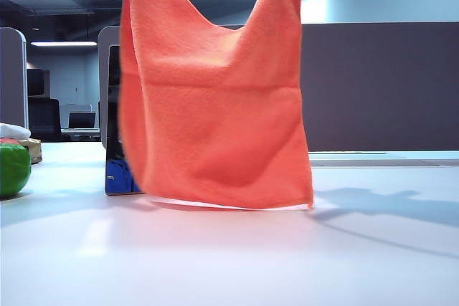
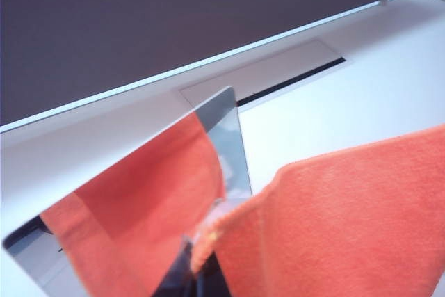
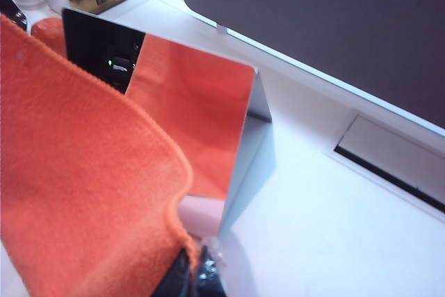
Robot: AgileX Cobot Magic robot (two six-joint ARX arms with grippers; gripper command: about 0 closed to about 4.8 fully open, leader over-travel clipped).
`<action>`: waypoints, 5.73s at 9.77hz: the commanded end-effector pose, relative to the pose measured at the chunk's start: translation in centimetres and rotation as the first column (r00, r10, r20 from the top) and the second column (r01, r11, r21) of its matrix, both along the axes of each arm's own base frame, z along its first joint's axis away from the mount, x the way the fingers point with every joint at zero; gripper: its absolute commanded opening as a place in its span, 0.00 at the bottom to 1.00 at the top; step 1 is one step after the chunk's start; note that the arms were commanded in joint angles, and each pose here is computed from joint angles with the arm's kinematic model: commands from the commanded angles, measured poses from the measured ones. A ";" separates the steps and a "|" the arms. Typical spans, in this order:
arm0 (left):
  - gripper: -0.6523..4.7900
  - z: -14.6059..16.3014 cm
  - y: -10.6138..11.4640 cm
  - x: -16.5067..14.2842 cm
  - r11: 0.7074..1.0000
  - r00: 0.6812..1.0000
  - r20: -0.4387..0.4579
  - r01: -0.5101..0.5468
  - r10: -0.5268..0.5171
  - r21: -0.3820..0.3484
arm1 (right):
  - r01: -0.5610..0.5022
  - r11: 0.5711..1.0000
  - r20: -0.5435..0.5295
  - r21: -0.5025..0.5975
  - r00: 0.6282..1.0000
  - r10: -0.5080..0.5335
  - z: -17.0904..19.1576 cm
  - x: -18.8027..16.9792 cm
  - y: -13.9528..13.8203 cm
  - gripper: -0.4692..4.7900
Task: Pick up the cloth from the table and use it to cover the mirror.
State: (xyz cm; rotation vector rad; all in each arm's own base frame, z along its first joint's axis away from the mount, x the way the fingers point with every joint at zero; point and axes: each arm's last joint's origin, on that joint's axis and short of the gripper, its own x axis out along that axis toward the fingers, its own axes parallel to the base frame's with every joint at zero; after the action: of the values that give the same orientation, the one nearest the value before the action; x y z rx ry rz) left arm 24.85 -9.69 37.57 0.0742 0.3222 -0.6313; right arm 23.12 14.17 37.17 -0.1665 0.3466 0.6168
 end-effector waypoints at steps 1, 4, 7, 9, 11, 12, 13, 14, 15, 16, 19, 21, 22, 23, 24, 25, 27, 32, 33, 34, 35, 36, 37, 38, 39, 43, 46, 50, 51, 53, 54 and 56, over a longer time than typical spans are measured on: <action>0.11 0.6 0.4 -0.5 0.997 0.997 0.035 -0.069 0.068 0.017 | -0.023 0.999 0.050 0.028 0.999 0.021 1.4 0.7 0.5 0.09; 0.11 0.8 1.0 -0.6 0.988 0.988 0.049 -0.150 0.148 0.039 | -0.031 0.999 0.047 0.026 0.998 0.029 1.0 1.3 0.9 0.09; 0.11 0.6 2.1 -0.3 0.971 0.973 0.049 -0.229 0.226 0.069 | -0.028 0.999 0.041 0.022 0.999 0.027 0.6 2.0 1.3 0.09; 0.11 0.7 5.2 -0.3 0.950 0.951 0.051 -0.306 0.304 0.056 | 0.001 1.000 0.053 -0.006 0.999 -0.001 1.4 4.0 2.1 0.09; 0.11 0.6 5.1 -0.1 0.964 0.964 0.023 -0.265 0.265 0.015 | 0.034 0.999 0.044 -0.025 0.998 -0.033 0.9 4.9 2.4 0.09; 0.11 0.4 5.0 0.0 0.968 0.968 0.013 -0.249 0.249 0.002 | 0.045 0.999 0.045 -0.028 0.998 -0.044 0.7 5.2 2.4 0.09; 0.11 -2.5 4.7 1.3 0.967 0.970 -0.028 -0.242 0.240 -0.079 | 0.056 0.998 0.064 -0.017 0.996 -0.055 -0.6 7.1 3.1 0.09; 0.11 -2.8 4.7 1.4 0.967 0.970 -0.034 -0.242 0.240 -0.078 | 0.056 0.998 0.066 -0.015 0.996 -0.055 -0.7 7.2 3.2 0.09; 0.11 -3.7 4.6 1.9 0.968 0.970 -0.048 -0.242 0.239 -0.072 | 0.049 0.998 0.080 -0.028 0.996 -0.047 -1.1 7.8 3.5 0.09; 0.11 -4.5 4.3 2.9 0.968 0.972 -0.020 -0.236 0.235 -0.086 | 0.050 0.997 0.094 -0.050 0.995 -0.045 -2.0 8.6 3.9 0.09; 0.11 -5.4 4.1 4.5 0.966 0.970 0.000 -0.240 0.241 -0.095 | 0.113 0.994 0.200 -0.005 0.974 -0.109 -2.6 10.5 4.8 0.09; 0.11 -5.1 4.1 4.7 0.959 0.963 0.041 -0.263 0.268 -0.106 | 0.113 0.994 0.214 0.005 0.970 -0.112 -2.6 10.6 4.8 0.09; 0.11 -4.9 4.2 4.7 0.954 0.957 0.052 -0.280 0.287 -0.111 | 0.115 0.993 0.221 0.009 0.969 -0.114 -2.4 10.5 4.8 0.09; 0.11 -4.9 4.3 4.8 0.945 0.947 0.055 -0.311 0.318 -0.104 | 0.133 0.991 0.242 -0.011 0.962 -0.126 -2.3 10.6 4.7 0.09; 0.11 -4.9 4.3 4.8 0.937 0.938 0.058 -0.335 0.341 -0.100 | 0.145 0.989 0.251 -0.008 0.958 -0.138 -2.2 10.6 4.7 0.09; 0.11 -4.9 4.4 4.9 0.927 0.928 0.058 -0.360 0.367 -0.109 | 0.162 0.987 0.281 0.015 0.946 -0.160 -1.8 10.9 4.3 0.09; 0.11 -4.8 4.4 5.0 0.926 0.927 0.072 -0.358 0.368 -0.118 | 0.172 0.985 0.281 0.014 0.945 -0.169 -1.8 11.1 4.0 0.09; 0.11 -6.8 3.9 8.3 0.906 0.903 0.122 -0.392 0.412 -0.163 | 0.150 0.989 0.262 0.009 0.954 -0.147 -3.2 13.7 4.5 0.09; 0.11 -7.0 3.9 8.4 0.906 0.903 0.119 -0.392 0.412 -0.160 | 0.150 0.989 0.259 0.007 0.955 -0.146 -3.3 13.8 4.5 0.09; 0.11 -7.4 3.9 8.8 0.903 0.902 0.111 -0.400 0.418 -0.154 | 0.150 0.989 0.244 -0.004 0.959 -0.144 -4.1 14.2 4.7 0.09; 0.11 -7.5 3.9 9.0 0.904 0.902 0.111 -0.400 0.418 -0.153 | 0.150 0.989 0.242 -0.007 0.960 -0.144 -4.2 14.3 4.7 0.09; 0.11 -7.5 3.8 9.3 0.903 0.900 0.121 -0.398 0.418 -0.160 | 0.150 0.989 0.238 -0.009 0.961 -0.143 -4.6 14.5 4.9 0.09; 0.11 -7.4 3.8 9.5 0.903 0.900 0.123 -0.398 0.418 -0.161 | 0.149 0.989 0.239 -0.009 0.960 -0.143 -4.7 14.6 4.9 0.09; 0.11 -7.4 3.7 9.7 0.903 0.899 0.127 -0.397 0.419 -0.164 | 0.150 0.989 0.244 -0.006 0.959 -0.144 -5.1 14.9 5.1 0.09; 0.11 -7.5 3.8 9.8 0.896 0.892 0.125 -0.413 0.434 -0.160 | 0.152 0.988 0.252 0.000 0.956 -0.147 -5.3 15.2 5.2 0.09; 0.11 -8.1 3.8 10.0 0.895 0.892 0.102 -0.425 0.439 -0.138 | 0.179 0.984 0.268 0.004 0.948 -0.174 -5.7 16.8 5.9 0.09; 0.11 -9.2 3.7 10.6 0.895 0.895 0.073 -0.430 0.439 -0.119 | 0.232 0.972 0.265 -0.029 0.940 -0.216 -6.7 17.8 5.3 0.09; 0.11 -9.7 3.6 10.8 0.895 0.896 0.061 -0.431 0.439 -0.111 | 0.239 0.971 0.276 -0.025 0.935 -0.223 -7.3 18.4 5.2 0.09; 0.11 -9.7 3.6 10.8 0.895 0.896 0.061 -0.432 0.440 -0.110 | 0.240 0.971 0.281 -0.021 0.933 -0.224 -7.3 18.5 5.2 0.09; 0.11 -9.8 3.6 10.9 0.894 0.895 0.058 -0.436 0.443 -0.107 | 0.229 0.973 0.287 -0.013 0.933 -0.216 -7.9 18.8 5.4 0.09; 0.11 -10.0 3.6 11.0 0.891 0.892 0.055 -0.443 0.450 -0.102 | 0.213 0.977 0.278 -0.018 0.940 -0.200 -8.5 19.1 5.6 0.09; 0.11 -10.1 3.6 11.0 0.889 0.890 0.052 -0.447 0.453 -0.098 | 0.193 0.981 0.252 -0.034 0.951 -0.178 -9.7 19.4 5.8 0.09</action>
State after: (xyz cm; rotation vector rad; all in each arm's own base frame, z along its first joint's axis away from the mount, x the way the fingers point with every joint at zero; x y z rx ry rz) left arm 35.80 -6.07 27.39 -0.0640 0.2340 -0.1892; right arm 42.54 19.93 27.09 -0.2669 0.1545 0.3875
